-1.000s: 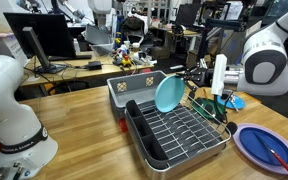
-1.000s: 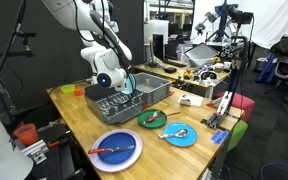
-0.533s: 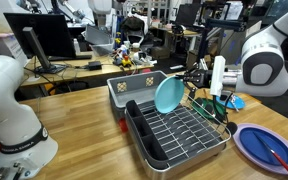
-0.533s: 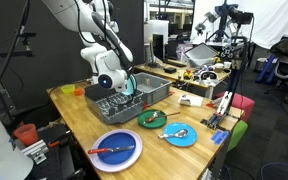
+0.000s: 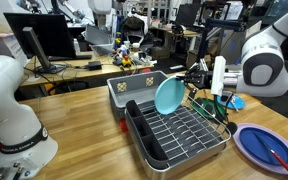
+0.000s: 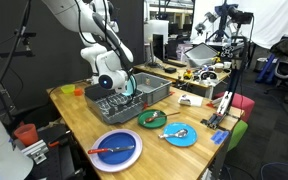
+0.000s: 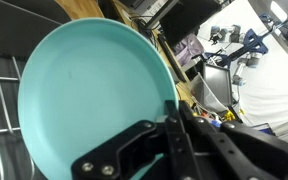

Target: Put the light blue plate on the dish drainer

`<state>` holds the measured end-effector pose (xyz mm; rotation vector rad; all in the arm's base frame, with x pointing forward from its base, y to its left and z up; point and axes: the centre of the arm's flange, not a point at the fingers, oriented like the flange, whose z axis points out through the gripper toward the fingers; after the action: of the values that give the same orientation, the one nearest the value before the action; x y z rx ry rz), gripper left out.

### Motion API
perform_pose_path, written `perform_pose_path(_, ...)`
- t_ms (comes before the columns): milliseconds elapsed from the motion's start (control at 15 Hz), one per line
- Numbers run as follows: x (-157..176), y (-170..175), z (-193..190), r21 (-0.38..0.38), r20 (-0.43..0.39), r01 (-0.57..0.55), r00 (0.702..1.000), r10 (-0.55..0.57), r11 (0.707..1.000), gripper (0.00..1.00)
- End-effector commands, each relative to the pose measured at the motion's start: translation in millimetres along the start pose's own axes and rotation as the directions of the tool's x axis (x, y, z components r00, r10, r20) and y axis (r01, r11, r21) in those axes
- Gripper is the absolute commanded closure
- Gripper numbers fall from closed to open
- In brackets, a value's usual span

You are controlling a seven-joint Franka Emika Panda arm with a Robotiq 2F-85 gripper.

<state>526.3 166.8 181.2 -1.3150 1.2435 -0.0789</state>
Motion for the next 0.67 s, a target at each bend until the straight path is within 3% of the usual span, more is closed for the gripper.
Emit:
perform_pose_path(0, 2.1, 3.0, 0.7, -0.043, -0.012, -0.015, 1.000, 0.015, 0.999, 0.98)
perform_pose_path(600, 3.1, 11.6, 0.5, -0.064, 0.055, 0.031, 0.998, -0.027, 0.997, 0.98)
